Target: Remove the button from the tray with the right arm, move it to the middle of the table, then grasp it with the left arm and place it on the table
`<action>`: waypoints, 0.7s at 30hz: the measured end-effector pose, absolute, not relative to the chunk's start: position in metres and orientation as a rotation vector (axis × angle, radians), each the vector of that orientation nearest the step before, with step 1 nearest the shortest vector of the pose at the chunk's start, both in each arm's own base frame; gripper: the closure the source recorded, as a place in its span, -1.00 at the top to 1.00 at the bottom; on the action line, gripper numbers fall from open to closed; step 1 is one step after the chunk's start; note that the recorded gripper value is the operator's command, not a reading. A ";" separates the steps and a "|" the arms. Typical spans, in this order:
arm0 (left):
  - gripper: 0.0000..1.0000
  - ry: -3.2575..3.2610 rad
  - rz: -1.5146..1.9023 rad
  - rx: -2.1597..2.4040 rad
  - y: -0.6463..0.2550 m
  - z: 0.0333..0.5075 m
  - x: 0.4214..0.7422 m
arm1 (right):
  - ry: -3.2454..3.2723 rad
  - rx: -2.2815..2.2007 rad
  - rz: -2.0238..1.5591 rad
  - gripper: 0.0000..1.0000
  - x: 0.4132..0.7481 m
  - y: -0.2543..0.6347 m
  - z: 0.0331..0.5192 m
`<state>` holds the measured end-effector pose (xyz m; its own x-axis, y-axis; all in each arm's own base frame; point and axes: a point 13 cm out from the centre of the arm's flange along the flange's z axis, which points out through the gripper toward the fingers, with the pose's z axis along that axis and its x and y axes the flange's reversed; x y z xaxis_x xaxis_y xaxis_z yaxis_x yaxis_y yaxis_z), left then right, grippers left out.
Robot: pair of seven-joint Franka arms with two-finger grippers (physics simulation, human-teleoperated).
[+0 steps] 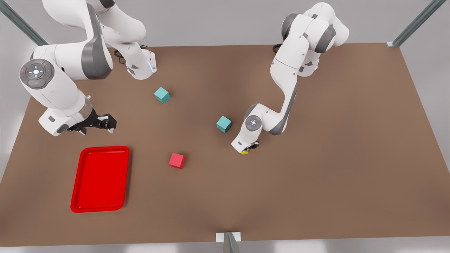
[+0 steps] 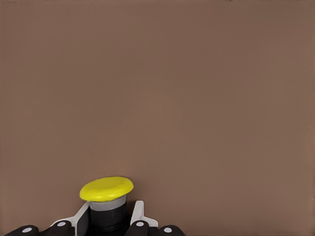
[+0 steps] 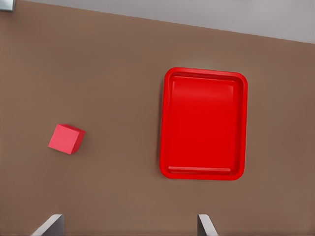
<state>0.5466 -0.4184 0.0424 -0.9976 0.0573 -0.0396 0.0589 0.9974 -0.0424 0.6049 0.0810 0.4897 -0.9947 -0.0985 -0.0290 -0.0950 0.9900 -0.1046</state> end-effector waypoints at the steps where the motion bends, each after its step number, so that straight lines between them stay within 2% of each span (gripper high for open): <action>1: -0.16 3.106 -0.063 0.094 -0.418 0.043 0.546 | 3.101 -0.153 -0.162 1.00 0.605 0.081 0.490; 5: -0.15 3.131 -0.042 0.088 -0.414 0.049 0.549 | 3.104 -0.162 -0.166 1.00 0.604 0.078 0.489; 10: -0.15 3.113 0.110 -0.139 -0.360 0.074 0.588 | 3.106 -0.173 -0.169 1.00 0.604 0.078 0.489; 13: -0.15 3.076 0.205 -0.299 -0.339 0.081 0.598 | 3.106 -0.181 -0.178 1.00 0.603 0.077 0.489; 18: -0.15 2.818 0.540 -0.551 -0.282 0.106 0.629 | 3.108 -0.206 -0.190 1.00 0.602 0.081 0.489; 21: -0.15 2.576 0.797 -0.728 -0.225 0.109 0.638 | 3.111 -0.216 -0.194 1.00 0.600 0.083 0.489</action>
<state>0.6376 -0.2248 0.1092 -0.8080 -0.3690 -0.4593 -0.5639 0.7104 0.4213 0.6003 0.0830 0.4888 -0.9903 -0.1387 -0.0087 -0.1366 0.9827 -0.1249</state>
